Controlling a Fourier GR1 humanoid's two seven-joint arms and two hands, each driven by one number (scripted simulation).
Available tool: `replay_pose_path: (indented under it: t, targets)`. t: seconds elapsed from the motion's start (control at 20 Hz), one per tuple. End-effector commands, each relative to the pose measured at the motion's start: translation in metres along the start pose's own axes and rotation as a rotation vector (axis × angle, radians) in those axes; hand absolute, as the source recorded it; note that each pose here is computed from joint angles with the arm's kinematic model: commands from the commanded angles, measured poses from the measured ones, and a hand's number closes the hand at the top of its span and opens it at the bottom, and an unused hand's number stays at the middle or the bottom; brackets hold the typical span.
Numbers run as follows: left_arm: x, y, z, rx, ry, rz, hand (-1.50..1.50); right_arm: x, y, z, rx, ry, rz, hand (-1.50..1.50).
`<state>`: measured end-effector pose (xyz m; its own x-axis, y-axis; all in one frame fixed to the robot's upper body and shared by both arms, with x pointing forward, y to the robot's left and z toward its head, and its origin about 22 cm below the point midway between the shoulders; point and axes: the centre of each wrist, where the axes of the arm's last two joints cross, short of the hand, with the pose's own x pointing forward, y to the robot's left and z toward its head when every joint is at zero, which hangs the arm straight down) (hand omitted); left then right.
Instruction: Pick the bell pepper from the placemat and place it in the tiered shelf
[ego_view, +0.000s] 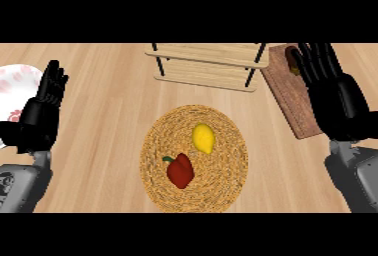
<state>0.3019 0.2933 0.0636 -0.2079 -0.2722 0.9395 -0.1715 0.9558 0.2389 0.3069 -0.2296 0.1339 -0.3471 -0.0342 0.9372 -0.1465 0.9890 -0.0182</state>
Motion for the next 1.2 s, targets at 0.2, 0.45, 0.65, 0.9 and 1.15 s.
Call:
replay_pose_path:
  t: [0.2,0.45,0.65,0.9,1.15]
  targets:
    - [-0.009,-0.052,0.015,-0.196,0.099,-0.004,0.0,-0.015,0.081,-0.023,0.278,0.181,0.094,-1.5]
    - [-0.016,-0.053,0.024,-0.221,0.152,0.024,0.0,-0.051,0.004,-0.001,0.036,0.249,0.49,1.5]
    - [-0.016,-0.072,0.031,-0.268,0.179,0.046,0.0,-0.115,0.07,0.038,-0.201,0.171,0.389,-1.5]
    - [-0.03,-0.077,0.042,-0.263,0.186,0.049,0.0,-0.117,0.068,0.039,-0.213,0.063,0.154,-1.5]
    - [-0.024,-0.097,0.046,-0.258,0.176,0.061,0.0,-0.1,0.079,0.041,0.153,0.182,0.287,-1.5]
